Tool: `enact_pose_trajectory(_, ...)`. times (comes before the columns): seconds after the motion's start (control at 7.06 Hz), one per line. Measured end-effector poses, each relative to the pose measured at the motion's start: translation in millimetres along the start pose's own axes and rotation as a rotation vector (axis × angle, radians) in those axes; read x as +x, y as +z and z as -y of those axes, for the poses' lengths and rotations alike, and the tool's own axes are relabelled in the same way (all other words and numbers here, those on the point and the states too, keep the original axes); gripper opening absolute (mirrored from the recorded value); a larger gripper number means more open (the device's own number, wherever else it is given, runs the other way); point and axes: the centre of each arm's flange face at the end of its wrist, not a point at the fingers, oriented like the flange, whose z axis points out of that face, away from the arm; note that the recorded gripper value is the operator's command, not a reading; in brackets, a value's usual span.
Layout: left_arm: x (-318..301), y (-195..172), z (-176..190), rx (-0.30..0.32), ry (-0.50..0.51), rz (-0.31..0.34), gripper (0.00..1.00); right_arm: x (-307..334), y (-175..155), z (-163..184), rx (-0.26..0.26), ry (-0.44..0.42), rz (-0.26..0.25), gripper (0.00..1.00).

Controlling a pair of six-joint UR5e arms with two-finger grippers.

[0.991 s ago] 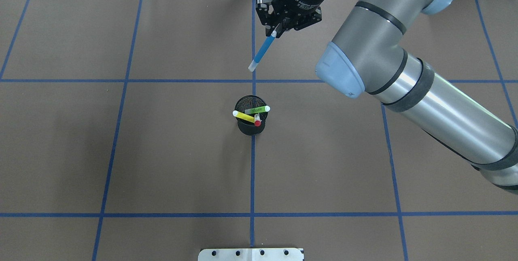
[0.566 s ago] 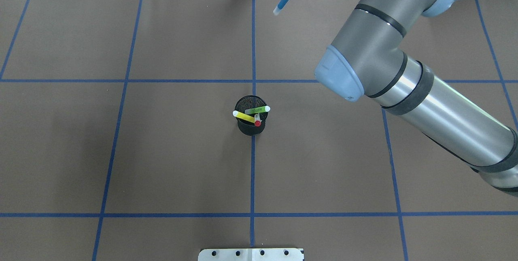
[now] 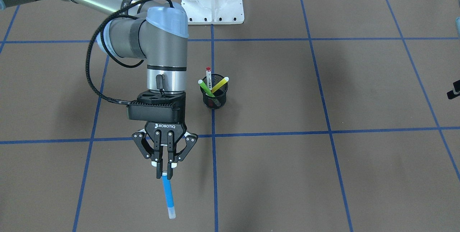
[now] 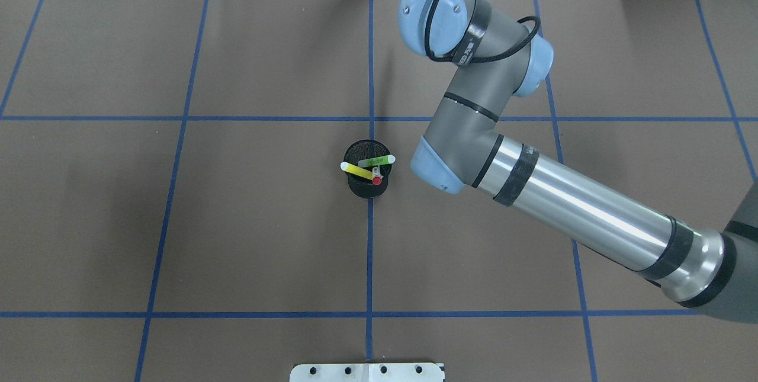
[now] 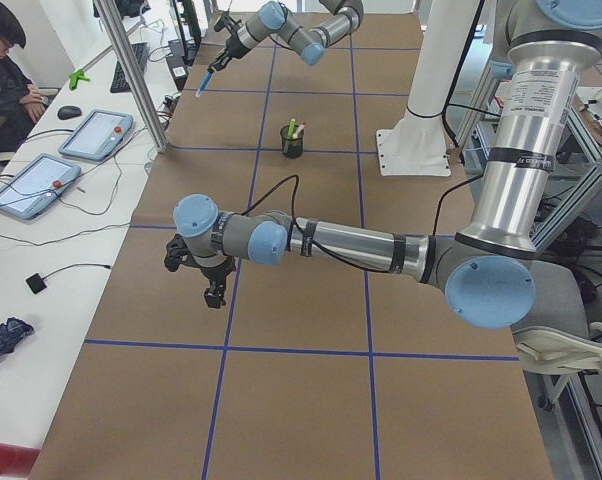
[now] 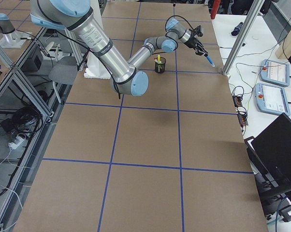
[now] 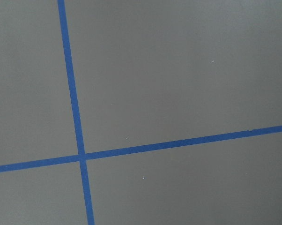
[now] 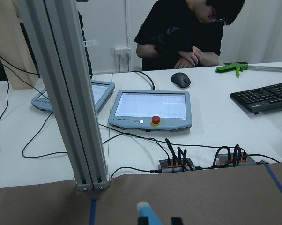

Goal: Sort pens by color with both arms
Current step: 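Carry the blue marker farther from the robot and set it down, then raise the right gripper away while the left arm swings toward the cup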

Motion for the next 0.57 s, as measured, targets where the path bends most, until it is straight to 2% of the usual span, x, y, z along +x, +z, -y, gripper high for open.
enact_pose_trajectory(0.14,-5,4,1,0.001,0.001,0.001,1.0,-3,7,-24,0.055,-0.008,-0.018,0.0)
enact_pose_trajectory(0.57,-20,18,3,0.004,0.002,0.001,1.0,9,35,-78,0.131,-0.012,-0.019,0.0)
